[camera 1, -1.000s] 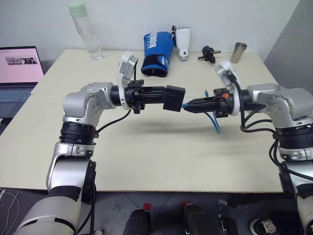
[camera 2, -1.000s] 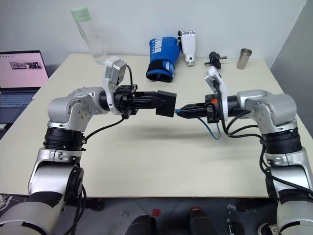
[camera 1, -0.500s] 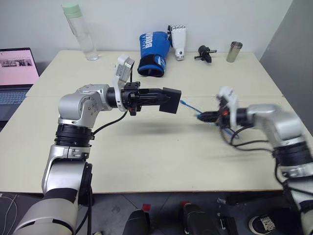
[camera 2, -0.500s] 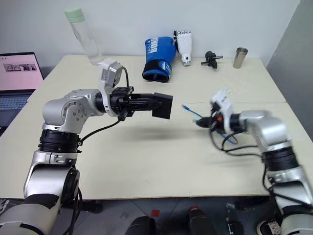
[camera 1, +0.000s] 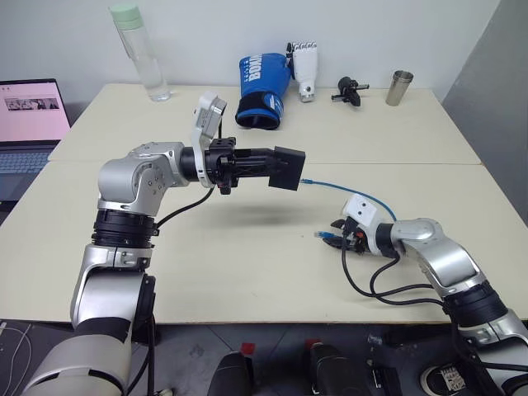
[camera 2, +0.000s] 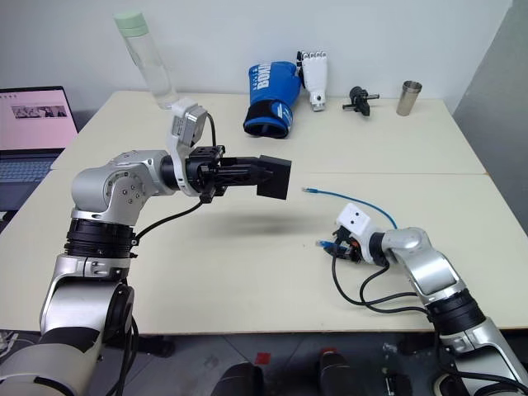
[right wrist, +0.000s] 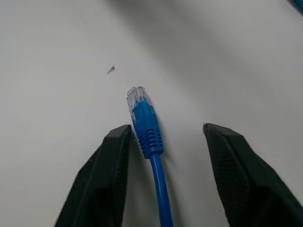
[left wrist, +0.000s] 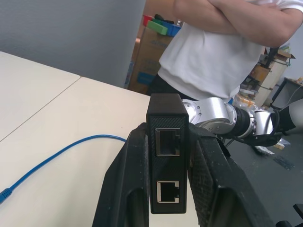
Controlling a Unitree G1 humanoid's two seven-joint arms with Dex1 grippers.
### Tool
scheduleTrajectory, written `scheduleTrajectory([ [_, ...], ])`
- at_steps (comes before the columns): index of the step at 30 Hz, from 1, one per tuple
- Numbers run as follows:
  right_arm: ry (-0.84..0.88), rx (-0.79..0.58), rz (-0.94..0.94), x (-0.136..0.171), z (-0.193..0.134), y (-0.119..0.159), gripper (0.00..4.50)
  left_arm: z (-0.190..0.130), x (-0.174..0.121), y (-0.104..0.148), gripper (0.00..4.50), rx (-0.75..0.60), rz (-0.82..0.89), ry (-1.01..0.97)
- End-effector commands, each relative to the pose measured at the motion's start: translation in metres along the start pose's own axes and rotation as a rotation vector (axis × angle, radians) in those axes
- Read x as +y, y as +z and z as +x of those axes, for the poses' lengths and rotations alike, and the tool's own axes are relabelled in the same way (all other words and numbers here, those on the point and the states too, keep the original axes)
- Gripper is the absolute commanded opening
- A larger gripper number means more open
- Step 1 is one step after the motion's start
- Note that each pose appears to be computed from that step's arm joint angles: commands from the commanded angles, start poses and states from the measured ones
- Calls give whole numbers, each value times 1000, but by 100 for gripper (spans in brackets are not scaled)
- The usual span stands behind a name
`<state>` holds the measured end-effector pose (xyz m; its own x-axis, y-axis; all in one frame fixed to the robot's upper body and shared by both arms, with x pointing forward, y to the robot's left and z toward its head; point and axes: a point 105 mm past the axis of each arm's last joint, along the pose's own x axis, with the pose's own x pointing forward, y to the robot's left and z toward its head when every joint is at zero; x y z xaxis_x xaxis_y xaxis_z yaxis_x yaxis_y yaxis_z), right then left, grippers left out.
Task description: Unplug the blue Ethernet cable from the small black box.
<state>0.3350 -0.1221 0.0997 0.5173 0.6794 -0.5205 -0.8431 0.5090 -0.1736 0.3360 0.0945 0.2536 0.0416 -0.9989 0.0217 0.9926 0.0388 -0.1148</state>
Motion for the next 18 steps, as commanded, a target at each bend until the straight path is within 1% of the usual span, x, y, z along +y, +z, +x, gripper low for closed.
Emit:
scheduleTrajectory([
  [1, 60, -113, 20, 2, -26, 40, 345, -3, -6, 12, 77, -21, 55, -12],
  [2, 90, -134, 41, 5, -33, 49, 375, -4, -5, 13, 77, -21, 57, -7],
  [3, 111, -146, 55, 7, -38, 54, 380, -5, -5, 13, 77, -21, 58, -5],
  [4, 137, -182, 100, 8, -50, 67, 407, -8, -4, 13, 77, -22, 58, 7],
  [5, 159, -210, 141, 9, -59, 77, 421, -11, -3, 13, 77, -23, 59, 20],
  [6, 184, -234, 175, 10, -68, 86, 447, -14, -2, 13, 77, -24, 60, 32],
  [9, 259, -294, 245, 17, -90, 107, 450, -21, 0, 13, 77, -28, 62, 66],
  [11, 255, -356, 264, 15, -104, 124, 450, -29, 3, 12, 77, -36, 68, 109],
  [13, 262, -403, 249, 18, -116, 138, 450, -42, 11, 11, 77, -68, 72, 195],
  [16, 250, -440, 224, 22, -119, 149, 450, -55, 25, 11, 77, -106, 96, 330],
  [18, 191, -457, 200, 19, -114, 152, 450, -63, 40, 11, 77, -125, 140, 462],
])
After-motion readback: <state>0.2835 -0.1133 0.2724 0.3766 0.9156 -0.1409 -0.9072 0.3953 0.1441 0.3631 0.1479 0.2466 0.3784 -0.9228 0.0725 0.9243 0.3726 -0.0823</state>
